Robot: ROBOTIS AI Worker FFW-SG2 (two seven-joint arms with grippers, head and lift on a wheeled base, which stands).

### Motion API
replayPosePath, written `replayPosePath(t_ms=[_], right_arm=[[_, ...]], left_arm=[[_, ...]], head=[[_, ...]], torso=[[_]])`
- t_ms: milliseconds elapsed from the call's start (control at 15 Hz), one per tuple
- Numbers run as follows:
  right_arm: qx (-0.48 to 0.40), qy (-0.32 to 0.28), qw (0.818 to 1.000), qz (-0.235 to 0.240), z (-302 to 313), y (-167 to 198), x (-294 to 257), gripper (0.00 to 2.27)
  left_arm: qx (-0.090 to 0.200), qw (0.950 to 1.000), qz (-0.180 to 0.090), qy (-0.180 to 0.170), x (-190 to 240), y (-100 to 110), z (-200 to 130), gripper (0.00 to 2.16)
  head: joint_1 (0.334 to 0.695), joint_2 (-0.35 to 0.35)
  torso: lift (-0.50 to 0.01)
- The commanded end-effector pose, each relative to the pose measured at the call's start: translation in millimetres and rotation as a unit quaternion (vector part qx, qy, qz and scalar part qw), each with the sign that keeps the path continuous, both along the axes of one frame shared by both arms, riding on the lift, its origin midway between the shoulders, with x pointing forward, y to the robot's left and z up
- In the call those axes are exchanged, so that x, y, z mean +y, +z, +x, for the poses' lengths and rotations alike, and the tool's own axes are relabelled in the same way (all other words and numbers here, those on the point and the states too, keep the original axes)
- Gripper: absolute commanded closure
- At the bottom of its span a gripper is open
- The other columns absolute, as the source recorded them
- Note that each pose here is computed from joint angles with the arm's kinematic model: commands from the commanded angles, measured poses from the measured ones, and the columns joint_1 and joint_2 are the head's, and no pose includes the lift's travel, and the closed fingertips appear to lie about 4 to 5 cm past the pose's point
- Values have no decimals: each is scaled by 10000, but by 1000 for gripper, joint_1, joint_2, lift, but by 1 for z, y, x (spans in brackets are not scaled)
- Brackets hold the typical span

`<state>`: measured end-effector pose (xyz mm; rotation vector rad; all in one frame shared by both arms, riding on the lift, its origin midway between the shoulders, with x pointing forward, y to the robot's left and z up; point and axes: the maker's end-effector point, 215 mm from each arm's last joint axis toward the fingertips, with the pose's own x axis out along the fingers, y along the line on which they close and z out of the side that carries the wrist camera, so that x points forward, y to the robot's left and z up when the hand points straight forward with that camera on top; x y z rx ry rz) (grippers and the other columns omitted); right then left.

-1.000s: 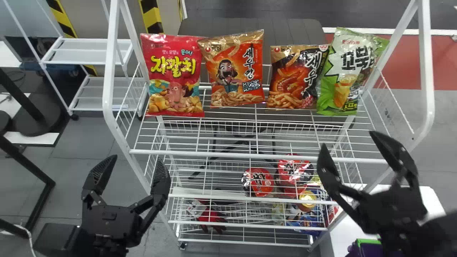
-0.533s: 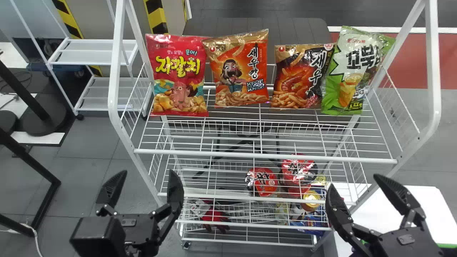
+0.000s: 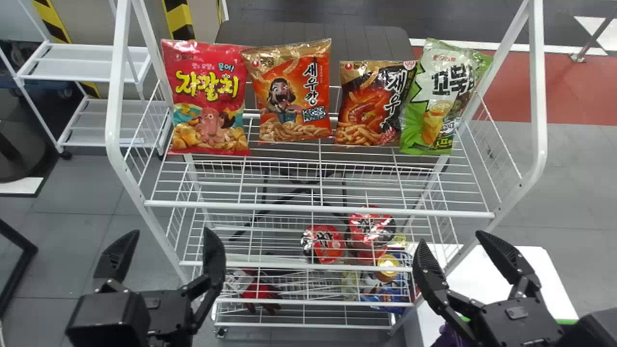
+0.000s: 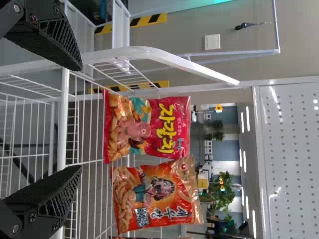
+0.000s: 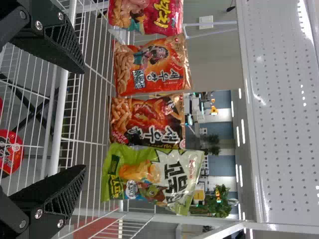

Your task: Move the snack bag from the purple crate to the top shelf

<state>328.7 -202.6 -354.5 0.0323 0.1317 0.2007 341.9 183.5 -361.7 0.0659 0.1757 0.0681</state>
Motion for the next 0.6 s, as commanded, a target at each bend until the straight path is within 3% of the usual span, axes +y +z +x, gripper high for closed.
replayPosePath(t_ms=[0,267,533], right_arm=[[-154,59,9999,-31,1,13,6,161],[-327,83,9994,-84,0,28,13,161],[-427,95,9990,-87,-1,38,14,161]], left_arm=[[-138,9999,-61,-48,4,10,4,117],[-266,9995,-130,-132,3,23,8,117],[-252,9995,-133,-158,3,21,8,117]], head=[[695,-35],[695,-13],[695,-6]], torso=[[0],[0],[0]])
